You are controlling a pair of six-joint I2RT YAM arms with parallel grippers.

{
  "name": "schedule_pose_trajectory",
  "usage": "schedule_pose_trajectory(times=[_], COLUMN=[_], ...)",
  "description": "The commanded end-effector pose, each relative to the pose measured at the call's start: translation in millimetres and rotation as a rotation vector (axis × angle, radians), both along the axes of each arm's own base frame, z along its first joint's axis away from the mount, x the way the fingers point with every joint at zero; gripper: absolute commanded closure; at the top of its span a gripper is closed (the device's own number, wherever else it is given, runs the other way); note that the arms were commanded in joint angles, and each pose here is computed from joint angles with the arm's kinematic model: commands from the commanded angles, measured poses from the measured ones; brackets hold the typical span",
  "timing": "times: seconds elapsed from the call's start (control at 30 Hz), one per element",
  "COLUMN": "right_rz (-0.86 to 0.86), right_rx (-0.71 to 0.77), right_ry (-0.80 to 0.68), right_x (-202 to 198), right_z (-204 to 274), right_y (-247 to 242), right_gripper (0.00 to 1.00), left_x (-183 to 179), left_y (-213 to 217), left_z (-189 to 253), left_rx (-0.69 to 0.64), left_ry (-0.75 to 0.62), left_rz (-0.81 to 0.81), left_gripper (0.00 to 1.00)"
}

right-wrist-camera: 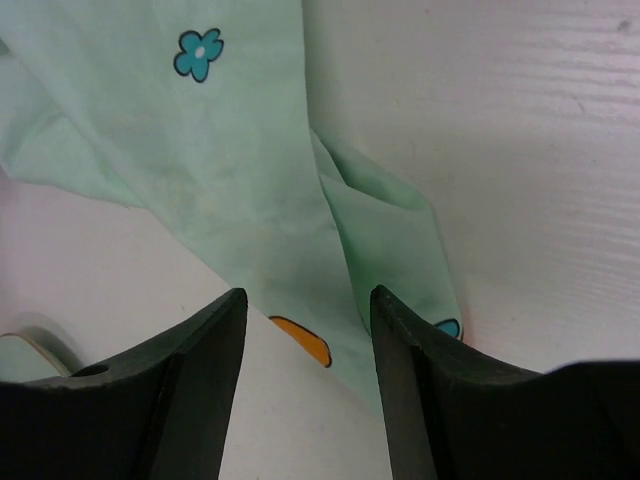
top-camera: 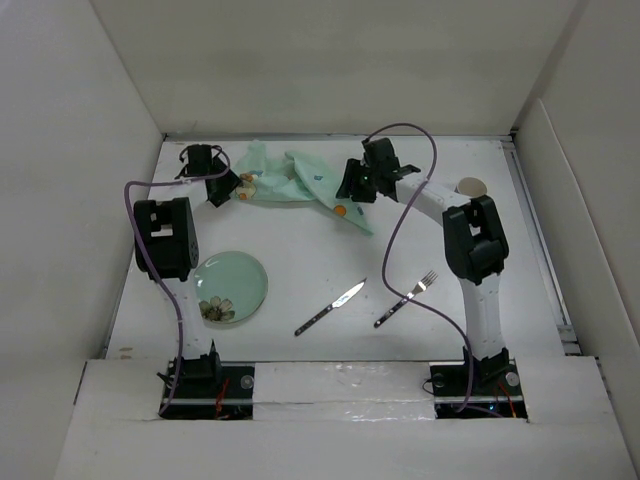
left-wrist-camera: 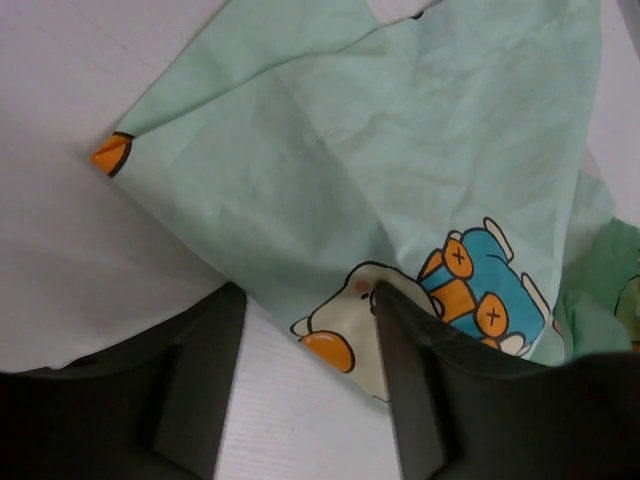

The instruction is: Set the dinner table for one person

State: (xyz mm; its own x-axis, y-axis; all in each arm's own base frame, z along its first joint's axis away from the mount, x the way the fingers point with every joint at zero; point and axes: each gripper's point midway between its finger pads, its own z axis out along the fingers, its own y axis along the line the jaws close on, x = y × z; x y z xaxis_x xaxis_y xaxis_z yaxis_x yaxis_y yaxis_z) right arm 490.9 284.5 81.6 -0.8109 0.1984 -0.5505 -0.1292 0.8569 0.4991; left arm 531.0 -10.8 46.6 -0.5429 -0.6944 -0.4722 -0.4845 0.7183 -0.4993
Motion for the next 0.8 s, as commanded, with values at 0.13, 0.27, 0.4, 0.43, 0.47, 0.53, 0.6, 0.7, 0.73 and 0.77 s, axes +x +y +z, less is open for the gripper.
schedule_pose_trajectory(times=[0.13, 0.27, 0.4, 0.43, 0.47, 0.53, 0.6, 0.7, 0.73, 0.77], right_rz=[0.018, 0.014, 0.027, 0.028, 0.028, 0.025, -0.01, -0.019, -0.038, -0.051], right_rx=[0.079, 0.111, 0.155, 0.175, 0.181, 0.202, 0.231, 0.293, 0.298, 0.316], right_ry=[-0.115, -0.214, -0.316, -0.362, -0.373, -0.42, -0.425, -0.451, -0.448, -0.449], right_x=[20.6, 22.5, 9.7, 2.0, -4.2, -20.1, -28.3, -50.7, -51.4, -55.2], right_z=[51.8, 97.0, 157.2, 185.7, 197.4, 231.9, 250.4, 281.5, 282.8, 289.1], right_y=[13.5, 16.9, 12.4, 8.8, 6.3, -1.6, -17.6, -32.7, -41.9, -46.8], right_gripper=[0.85, 1.0, 1.0, 1.0, 1.0, 1.0, 1.0, 1.0, 1.0, 1.0], left_x=[28.6, 33.7, 26.5, 22.1, 15.6, 7.9, -4.7, -20.4, -23.6, -30.1], left_y=[-5.0, -3.9, 0.9, 2.6, 4.6, 14.0, 14.8, 15.8, 15.5, 14.6], left_z=[23.3, 67.1, 134.4, 148.1, 179.4, 208.2, 245.8, 283.1, 290.7, 297.2], left_rx=[-0.03, 0.011, 0.068, 0.082, 0.102, 0.139, 0.159, 0.187, 0.192, 0.192], left_ry=[-0.09, -0.181, -0.307, -0.331, -0.388, -0.437, -0.497, -0.548, -0.56, -0.565], left_rz=[-0.014, -0.052, -0.06, -0.057, -0.05, -0.03, -0.029, -0.03, -0.034, -0.037], left_gripper=[0.96, 1.0, 1.0, 1.0, 1.0, 1.0, 1.0, 1.0, 1.0, 1.0])
